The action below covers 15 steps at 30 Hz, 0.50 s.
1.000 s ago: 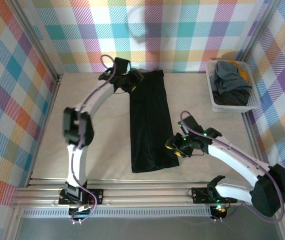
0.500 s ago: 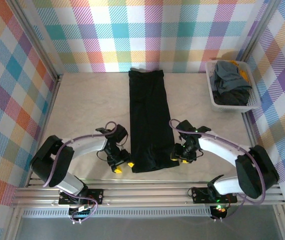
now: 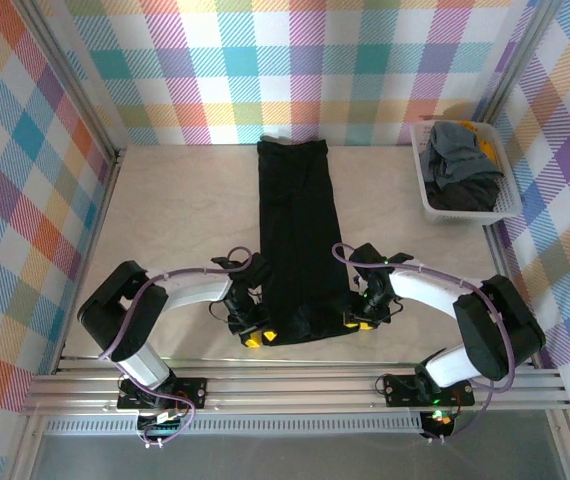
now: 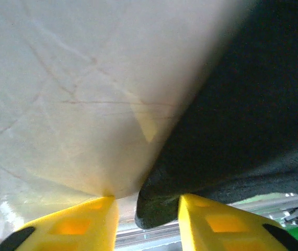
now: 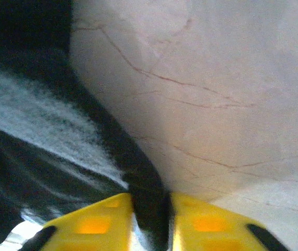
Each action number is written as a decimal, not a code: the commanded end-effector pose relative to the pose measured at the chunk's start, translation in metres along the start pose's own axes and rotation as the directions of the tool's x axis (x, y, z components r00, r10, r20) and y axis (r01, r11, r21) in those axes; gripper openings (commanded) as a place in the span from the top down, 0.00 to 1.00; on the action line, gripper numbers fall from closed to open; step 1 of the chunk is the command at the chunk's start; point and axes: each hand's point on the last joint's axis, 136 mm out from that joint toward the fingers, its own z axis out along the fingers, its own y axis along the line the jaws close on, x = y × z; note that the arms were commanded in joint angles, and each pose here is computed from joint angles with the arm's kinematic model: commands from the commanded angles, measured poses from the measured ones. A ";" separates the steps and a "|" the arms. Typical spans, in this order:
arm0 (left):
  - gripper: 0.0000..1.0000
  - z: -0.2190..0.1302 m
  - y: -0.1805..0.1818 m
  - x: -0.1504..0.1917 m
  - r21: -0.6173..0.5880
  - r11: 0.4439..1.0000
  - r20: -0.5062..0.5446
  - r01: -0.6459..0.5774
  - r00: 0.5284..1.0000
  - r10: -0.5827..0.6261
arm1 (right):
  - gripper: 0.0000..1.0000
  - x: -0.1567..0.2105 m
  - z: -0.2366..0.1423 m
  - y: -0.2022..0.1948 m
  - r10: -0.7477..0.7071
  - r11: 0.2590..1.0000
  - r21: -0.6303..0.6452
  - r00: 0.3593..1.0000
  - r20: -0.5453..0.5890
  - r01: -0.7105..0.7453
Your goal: Fold and stack the t-shirts
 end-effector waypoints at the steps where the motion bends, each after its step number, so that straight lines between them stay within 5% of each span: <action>1: 0.72 0.007 -0.026 -0.025 0.046 0.997 0.093 -0.070 0.994 0.065 | 0.84 0.003 0.003 0.011 -0.004 0.998 -0.055 1.000 -0.028 0.002; 8: 1.00 0.002 -0.013 -0.019 0.042 0.998 0.117 -0.055 0.992 0.049 | 1.00 0.023 -0.011 0.017 0.042 0.996 -0.080 0.998 -0.041 -0.045; 15: 1.00 -0.014 0.000 0.012 0.074 0.993 0.064 -0.089 0.994 0.084 | 1.00 0.054 -0.028 0.023 0.092 0.987 -0.126 0.991 -0.101 -0.104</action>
